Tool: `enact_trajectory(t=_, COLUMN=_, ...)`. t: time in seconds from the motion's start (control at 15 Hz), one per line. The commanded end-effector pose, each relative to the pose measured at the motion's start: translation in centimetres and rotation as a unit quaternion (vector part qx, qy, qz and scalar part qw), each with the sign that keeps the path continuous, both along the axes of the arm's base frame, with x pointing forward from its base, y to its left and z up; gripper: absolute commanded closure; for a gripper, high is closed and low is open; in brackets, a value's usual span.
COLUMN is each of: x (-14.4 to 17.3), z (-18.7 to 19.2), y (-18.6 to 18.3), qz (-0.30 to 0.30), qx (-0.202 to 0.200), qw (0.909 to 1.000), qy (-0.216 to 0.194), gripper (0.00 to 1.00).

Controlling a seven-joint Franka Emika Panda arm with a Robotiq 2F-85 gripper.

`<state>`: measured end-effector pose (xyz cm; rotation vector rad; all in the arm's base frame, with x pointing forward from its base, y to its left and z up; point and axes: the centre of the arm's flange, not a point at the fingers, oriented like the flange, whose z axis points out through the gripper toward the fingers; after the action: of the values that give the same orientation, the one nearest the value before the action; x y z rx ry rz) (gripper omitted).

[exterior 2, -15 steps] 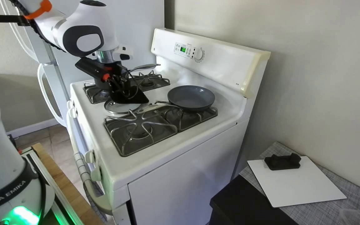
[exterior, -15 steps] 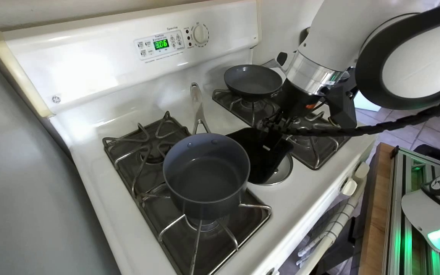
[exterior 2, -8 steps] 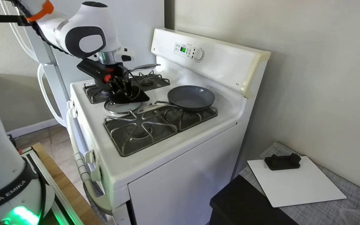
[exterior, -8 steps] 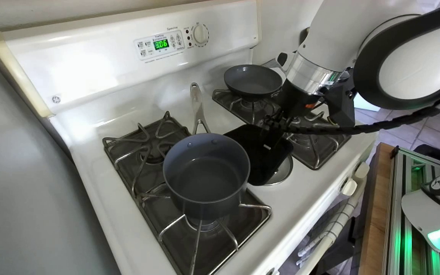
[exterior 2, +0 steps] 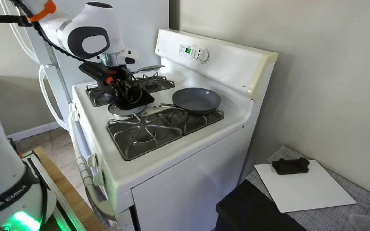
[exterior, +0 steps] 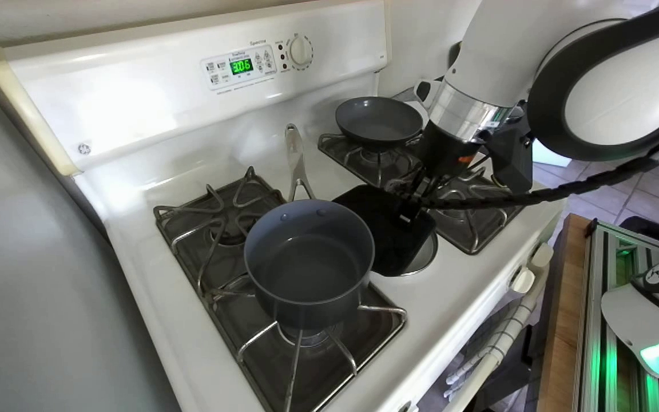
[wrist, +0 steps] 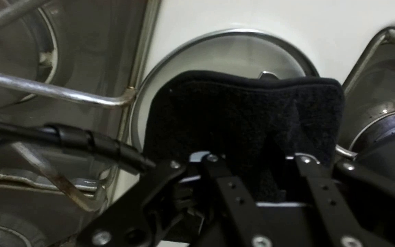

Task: Use the black pot holder to place the glass lid on the pot.

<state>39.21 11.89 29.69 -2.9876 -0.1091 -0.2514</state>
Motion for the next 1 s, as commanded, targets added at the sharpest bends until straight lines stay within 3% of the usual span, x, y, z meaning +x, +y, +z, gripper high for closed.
enact_trajectory(t=0.0, x=0.0, z=-0.7, y=-0.3, qz=-0.011, qx=-0.007, qw=0.9997, qy=0.023, gripper=0.39)
enact_trajectory(t=0.27, x=0.3, z=-1.2, y=-0.5, qz=-0.019, qx=0.0, qw=0.9989, qy=0.042, gripper=0.07)
enact_trajectory(t=0.4, x=0.5, z=-1.5, y=-0.5, qz=-0.022, qx=0.002, qw=0.9986, qy=0.048, gripper=0.0)
enact_trajectory(t=0.47, x=0.7, z=-1.6, y=-0.5, qz=-0.022, qx=0.002, qw=0.9984, qy=0.052, gripper=0.05)
enact_trajectory(t=0.53, x=0.8, z=-1.7, y=-0.4, qz=-0.022, qx=0.002, qw=0.9983, qy=0.054, gripper=0.28)
enact_trajectory(t=0.6, x=0.9, z=-1.9, y=-0.4, qz=-0.023, qx=0.002, qw=0.9982, qy=0.056, gripper=0.28)
enact_trajectory(t=0.67, x=1.0, z=-1.9, y=-0.4, qz=-0.024, qx=0.002, qw=0.9981, qy=0.057, gripper=0.35)
enact_trajectory(t=0.93, x=1.5, z=-1.8, y=-0.3, qz=-0.026, qx=0.003, qw=0.9982, qy=0.055, gripper=0.7)
